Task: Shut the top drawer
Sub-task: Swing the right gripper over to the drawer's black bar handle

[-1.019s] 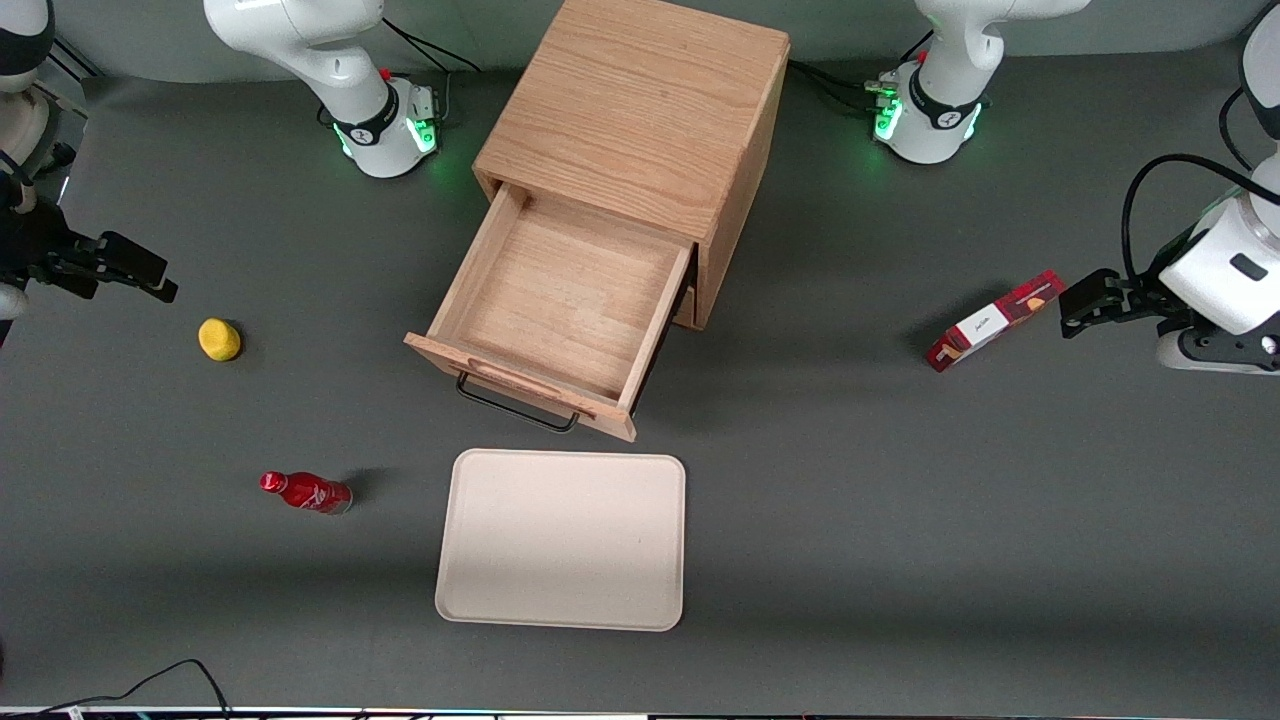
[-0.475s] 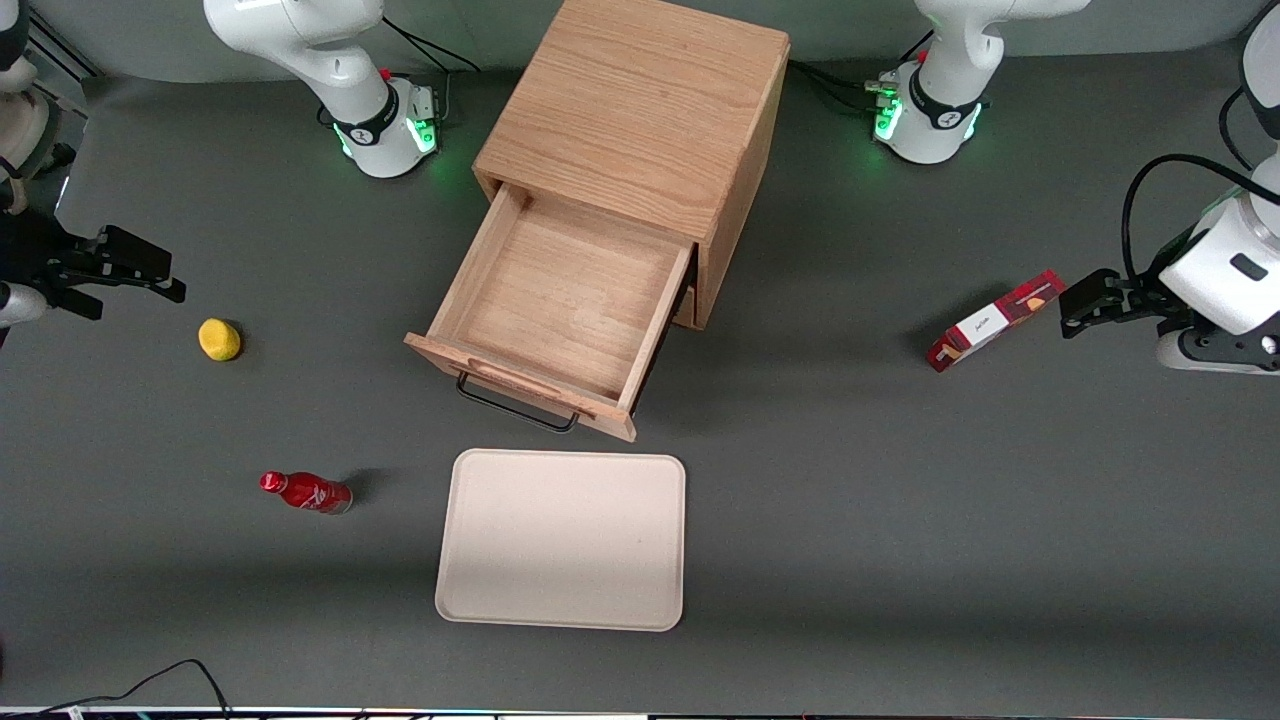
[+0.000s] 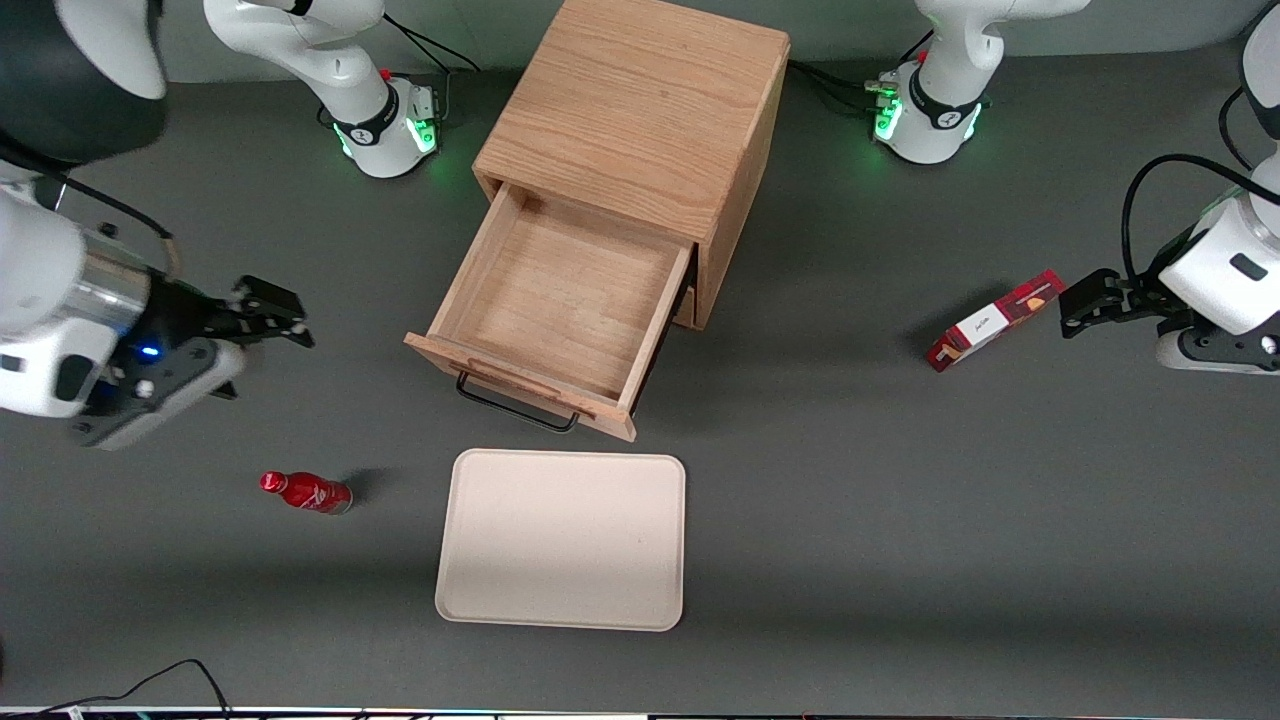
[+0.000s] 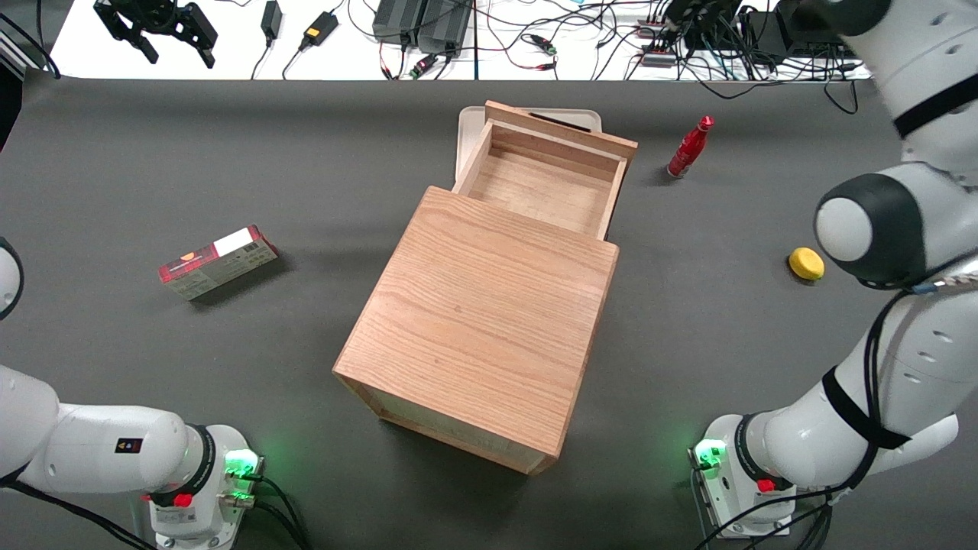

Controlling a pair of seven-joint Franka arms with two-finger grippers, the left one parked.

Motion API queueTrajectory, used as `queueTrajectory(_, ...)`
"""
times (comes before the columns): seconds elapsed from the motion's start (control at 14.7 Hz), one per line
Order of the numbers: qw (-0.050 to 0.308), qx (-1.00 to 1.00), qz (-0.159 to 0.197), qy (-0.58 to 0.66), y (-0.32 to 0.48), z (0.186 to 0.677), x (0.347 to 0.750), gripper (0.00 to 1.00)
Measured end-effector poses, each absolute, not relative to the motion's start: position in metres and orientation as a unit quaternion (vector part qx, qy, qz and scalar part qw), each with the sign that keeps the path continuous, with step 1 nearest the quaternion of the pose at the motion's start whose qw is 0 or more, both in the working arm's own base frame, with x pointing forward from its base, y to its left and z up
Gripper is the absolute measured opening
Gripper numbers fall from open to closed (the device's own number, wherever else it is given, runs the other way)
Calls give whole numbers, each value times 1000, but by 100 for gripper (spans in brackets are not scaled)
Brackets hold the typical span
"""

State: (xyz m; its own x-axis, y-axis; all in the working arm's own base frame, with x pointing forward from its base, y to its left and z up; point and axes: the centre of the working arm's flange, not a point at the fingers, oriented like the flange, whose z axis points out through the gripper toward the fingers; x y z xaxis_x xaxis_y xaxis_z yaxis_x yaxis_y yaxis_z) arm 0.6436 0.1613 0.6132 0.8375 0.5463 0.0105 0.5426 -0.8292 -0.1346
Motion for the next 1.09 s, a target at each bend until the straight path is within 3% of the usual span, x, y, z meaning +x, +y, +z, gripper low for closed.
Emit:
queueTrajectory(0.48,85,-914,21,-397,223,576,650,100)
queueTrajectory(1.09,113,-901,44,-416,258,495,674,100)
